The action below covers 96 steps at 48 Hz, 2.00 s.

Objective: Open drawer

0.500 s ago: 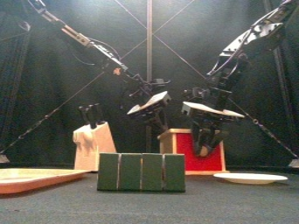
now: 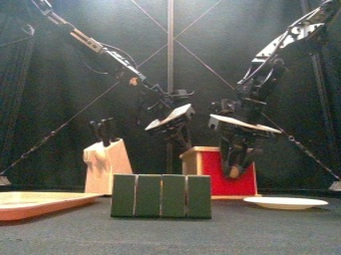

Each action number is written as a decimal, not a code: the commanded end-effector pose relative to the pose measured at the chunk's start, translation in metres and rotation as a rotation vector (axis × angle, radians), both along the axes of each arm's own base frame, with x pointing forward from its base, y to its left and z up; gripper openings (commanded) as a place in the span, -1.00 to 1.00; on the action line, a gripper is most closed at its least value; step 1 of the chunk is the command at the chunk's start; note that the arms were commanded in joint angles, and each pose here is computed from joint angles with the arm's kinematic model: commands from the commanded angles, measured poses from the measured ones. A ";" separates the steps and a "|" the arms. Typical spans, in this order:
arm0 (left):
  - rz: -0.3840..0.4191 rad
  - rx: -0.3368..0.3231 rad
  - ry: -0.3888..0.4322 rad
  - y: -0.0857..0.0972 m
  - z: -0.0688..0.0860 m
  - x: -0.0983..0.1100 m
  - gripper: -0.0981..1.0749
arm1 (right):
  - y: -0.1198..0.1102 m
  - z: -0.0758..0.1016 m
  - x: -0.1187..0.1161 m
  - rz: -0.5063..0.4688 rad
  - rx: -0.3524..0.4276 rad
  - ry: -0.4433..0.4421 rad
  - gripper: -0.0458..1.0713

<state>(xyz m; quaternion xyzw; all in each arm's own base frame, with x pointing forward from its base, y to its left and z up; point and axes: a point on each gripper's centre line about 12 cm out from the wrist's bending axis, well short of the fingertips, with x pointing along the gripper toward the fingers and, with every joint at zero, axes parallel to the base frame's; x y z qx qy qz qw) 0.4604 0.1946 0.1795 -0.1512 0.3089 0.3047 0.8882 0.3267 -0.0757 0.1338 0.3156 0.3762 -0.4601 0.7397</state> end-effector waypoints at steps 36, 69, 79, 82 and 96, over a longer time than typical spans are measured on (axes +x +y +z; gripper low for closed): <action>0.009 0.000 -0.014 0.002 0.006 0.002 -0.22 | 0.049 0.005 0.000 0.073 0.069 -0.021 0.12; 0.010 -0.003 -0.014 0.002 0.005 0.002 -0.22 | 0.076 0.013 -0.003 0.113 0.095 -0.038 0.12; 0.011 -0.003 -0.013 0.002 0.004 0.002 -0.22 | 0.081 0.013 -0.003 0.129 0.095 -0.038 0.12; 0.010 -0.003 -0.013 0.002 0.004 0.002 -0.22 | 0.084 0.014 -0.003 0.132 0.098 -0.039 0.12; 0.012 -0.002 -0.011 0.003 0.004 0.002 -0.22 | 0.091 0.014 -0.004 0.139 0.101 -0.028 0.14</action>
